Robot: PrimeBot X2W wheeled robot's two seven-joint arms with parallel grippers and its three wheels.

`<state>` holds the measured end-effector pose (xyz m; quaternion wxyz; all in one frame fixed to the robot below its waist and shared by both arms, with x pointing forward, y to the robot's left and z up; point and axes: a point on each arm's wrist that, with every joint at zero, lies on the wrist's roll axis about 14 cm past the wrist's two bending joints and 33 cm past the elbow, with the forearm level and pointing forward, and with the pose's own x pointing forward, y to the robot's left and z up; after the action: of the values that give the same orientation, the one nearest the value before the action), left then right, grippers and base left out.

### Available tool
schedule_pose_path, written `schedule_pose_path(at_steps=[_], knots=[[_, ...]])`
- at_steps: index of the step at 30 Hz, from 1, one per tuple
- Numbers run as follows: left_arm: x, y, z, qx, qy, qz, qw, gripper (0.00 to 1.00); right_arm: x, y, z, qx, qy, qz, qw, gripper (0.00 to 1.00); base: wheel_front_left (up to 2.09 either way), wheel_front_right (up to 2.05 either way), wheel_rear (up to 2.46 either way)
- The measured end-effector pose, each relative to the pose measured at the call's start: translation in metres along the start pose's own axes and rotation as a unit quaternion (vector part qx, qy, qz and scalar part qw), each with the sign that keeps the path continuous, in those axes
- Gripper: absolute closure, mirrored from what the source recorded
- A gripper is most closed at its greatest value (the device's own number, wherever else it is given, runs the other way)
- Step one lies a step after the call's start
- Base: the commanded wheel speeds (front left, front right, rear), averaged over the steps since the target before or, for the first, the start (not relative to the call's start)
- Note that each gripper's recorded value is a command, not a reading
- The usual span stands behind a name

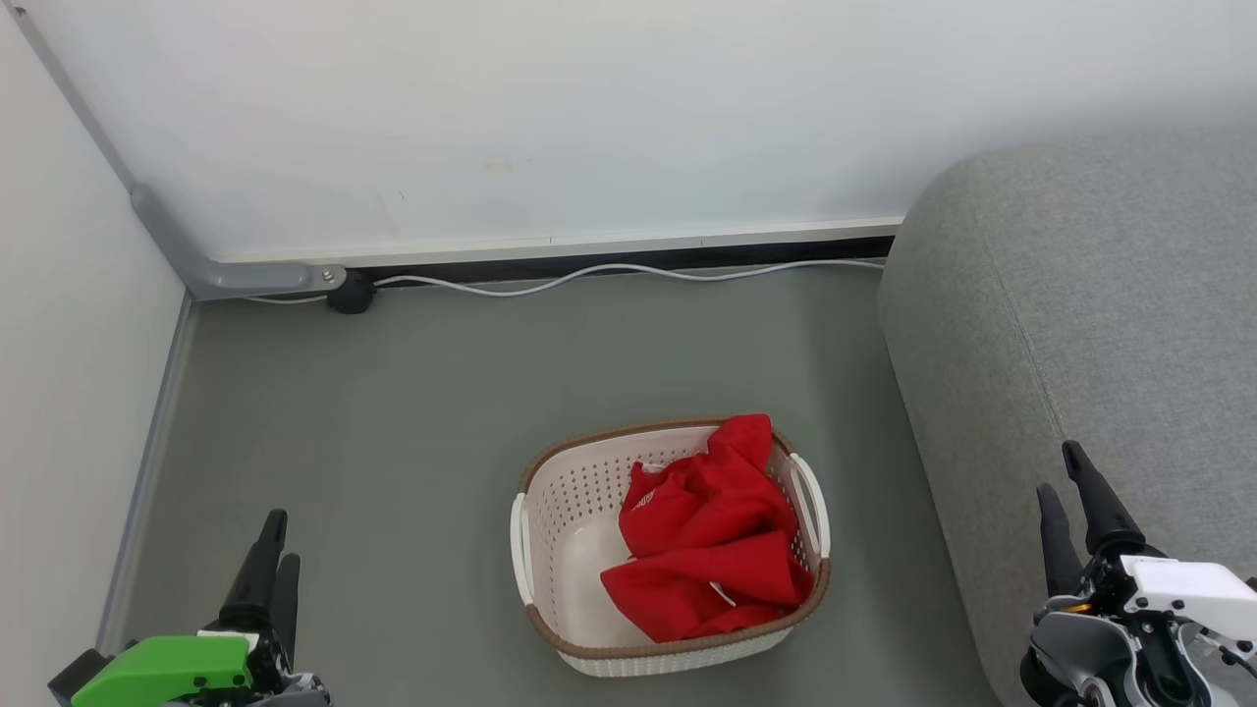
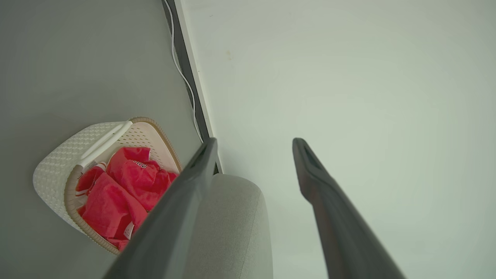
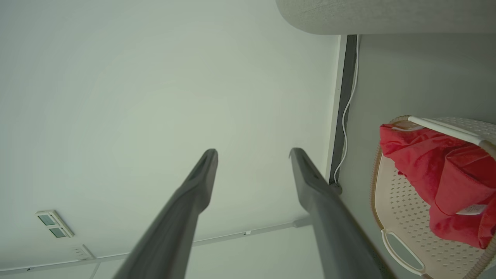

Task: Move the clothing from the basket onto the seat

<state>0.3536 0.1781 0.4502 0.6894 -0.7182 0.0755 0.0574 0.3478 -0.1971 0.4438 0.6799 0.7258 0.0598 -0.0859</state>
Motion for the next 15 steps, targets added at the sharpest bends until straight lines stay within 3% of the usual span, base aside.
schedule_pose_path(at_steps=[15], knots=[[0.001, -0.017, -0.002, 0.056, -0.01, -0.024, 0.998, 0.0, 0.0, 0.004, -0.012, -0.056, 0.007, 0.003, 0.998, 0.0, 0.0, 0.0, 0.0]])
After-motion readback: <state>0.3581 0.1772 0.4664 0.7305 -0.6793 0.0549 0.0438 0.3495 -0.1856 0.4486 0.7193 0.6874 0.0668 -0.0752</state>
